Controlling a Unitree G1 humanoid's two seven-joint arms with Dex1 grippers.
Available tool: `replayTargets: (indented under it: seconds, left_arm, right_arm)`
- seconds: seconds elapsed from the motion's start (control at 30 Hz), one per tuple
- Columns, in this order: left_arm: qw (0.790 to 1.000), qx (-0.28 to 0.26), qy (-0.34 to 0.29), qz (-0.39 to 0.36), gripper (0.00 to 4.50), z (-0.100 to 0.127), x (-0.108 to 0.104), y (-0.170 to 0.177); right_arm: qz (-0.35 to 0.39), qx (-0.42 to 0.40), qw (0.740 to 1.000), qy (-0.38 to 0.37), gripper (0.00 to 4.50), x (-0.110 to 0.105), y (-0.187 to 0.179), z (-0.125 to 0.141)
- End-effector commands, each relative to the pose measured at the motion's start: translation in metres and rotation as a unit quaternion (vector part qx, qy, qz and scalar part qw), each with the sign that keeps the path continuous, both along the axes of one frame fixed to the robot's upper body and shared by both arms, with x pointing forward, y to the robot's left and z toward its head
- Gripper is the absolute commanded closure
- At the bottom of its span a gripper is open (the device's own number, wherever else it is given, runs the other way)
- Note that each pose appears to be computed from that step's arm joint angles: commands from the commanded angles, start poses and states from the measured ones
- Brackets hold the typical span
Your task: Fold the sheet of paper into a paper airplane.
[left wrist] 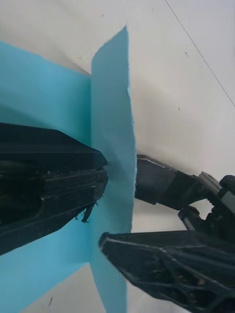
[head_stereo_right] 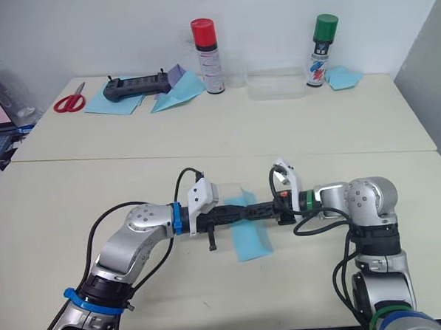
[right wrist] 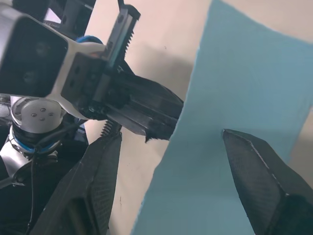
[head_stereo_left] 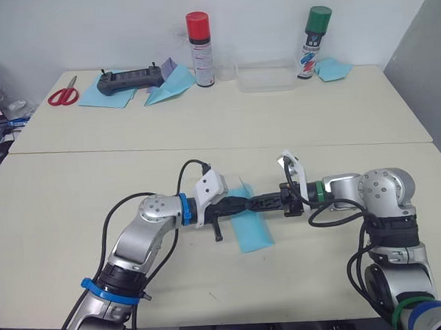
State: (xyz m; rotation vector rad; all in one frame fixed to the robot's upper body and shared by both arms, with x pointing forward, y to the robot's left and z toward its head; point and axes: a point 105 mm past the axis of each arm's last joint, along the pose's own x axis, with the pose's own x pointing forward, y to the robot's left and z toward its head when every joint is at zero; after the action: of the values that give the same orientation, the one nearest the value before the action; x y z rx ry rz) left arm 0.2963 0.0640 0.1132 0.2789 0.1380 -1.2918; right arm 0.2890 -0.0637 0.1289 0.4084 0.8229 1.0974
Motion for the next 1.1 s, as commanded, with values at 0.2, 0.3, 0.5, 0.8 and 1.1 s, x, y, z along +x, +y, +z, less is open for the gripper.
replayTargets:
  seconds: [0.2, 0.3, 0.5, 0.8, 1.1]
  left_arm:
    - [0.999, -0.008, -0.020, -0.025, 4.49, 0.007, -0.002, -0.011]
    - [0.999, -0.008, -0.019, -0.026, 4.49, 0.007, -0.002, -0.011]
    - [0.999, -0.006, -0.018, -0.027, 4.50, 0.006, -0.003, -0.011]
    - [1.000, 0.011, -0.012, -0.024, 4.50, -0.001, -0.005, -0.005]
    - [0.996, 0.084, 0.012, -0.013, 4.50, -0.029, -0.009, 0.018]
  right_arm:
    - [0.018, -0.006, 1.000, -0.009, 1.11, -0.007, 0.002, 0.002]
    - [0.012, -0.008, 1.000, -0.009, 1.11, -0.005, 0.000, 0.001]
    - [-0.002, -0.018, 1.000, -0.007, 2.37, -0.001, -0.005, -0.004]
    - [-0.037, -0.024, 0.999, 0.003, 4.45, 0.006, -0.016, -0.005]
    - [-0.047, -0.031, 0.998, 0.005, 4.45, 0.003, -0.024, -0.007]
